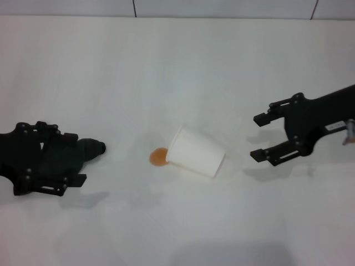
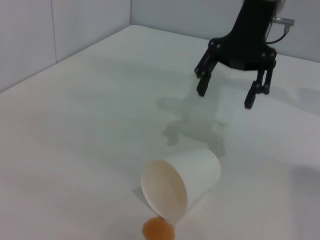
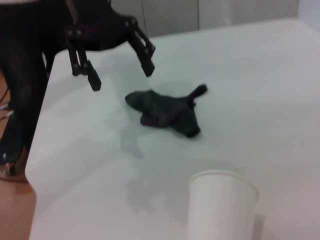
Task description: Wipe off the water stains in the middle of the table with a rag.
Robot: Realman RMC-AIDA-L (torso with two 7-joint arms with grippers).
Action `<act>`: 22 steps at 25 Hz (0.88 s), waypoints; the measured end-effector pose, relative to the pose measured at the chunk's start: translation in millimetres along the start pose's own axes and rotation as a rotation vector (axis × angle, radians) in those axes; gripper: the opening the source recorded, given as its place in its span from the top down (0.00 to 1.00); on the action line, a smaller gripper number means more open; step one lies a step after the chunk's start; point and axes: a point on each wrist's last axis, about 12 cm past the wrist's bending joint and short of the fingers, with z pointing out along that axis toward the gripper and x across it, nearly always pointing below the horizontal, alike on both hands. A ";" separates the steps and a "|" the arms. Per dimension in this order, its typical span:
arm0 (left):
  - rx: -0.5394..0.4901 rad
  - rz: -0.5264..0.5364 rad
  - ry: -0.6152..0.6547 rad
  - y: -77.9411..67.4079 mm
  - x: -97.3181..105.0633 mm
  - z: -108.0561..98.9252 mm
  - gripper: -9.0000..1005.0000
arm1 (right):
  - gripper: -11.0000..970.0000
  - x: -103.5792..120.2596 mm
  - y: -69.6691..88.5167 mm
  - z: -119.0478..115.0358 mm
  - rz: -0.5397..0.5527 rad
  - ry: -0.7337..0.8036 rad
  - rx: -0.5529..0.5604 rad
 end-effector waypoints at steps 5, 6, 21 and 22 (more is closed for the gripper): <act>0.008 0.014 -0.005 -2.8 2.4 3.0 0.14 | 0.17 -26.4 2.2 16.6 0.016 0.109 0.042; 0.008 0.017 -0.009 -3.8 3.5 3.5 0.14 | 0.17 -33.4 2.8 20.7 0.019 0.132 0.046; 0.017 0.046 -0.028 -4.8 3.2 12.2 0.14 | 0.15 -81.1 3.4 68.7 0.195 0.414 0.073; 0.017 0.046 -0.028 -4.8 3.1 12.4 0.14 | 0.15 -82.4 3.9 72.2 0.200 0.428 0.067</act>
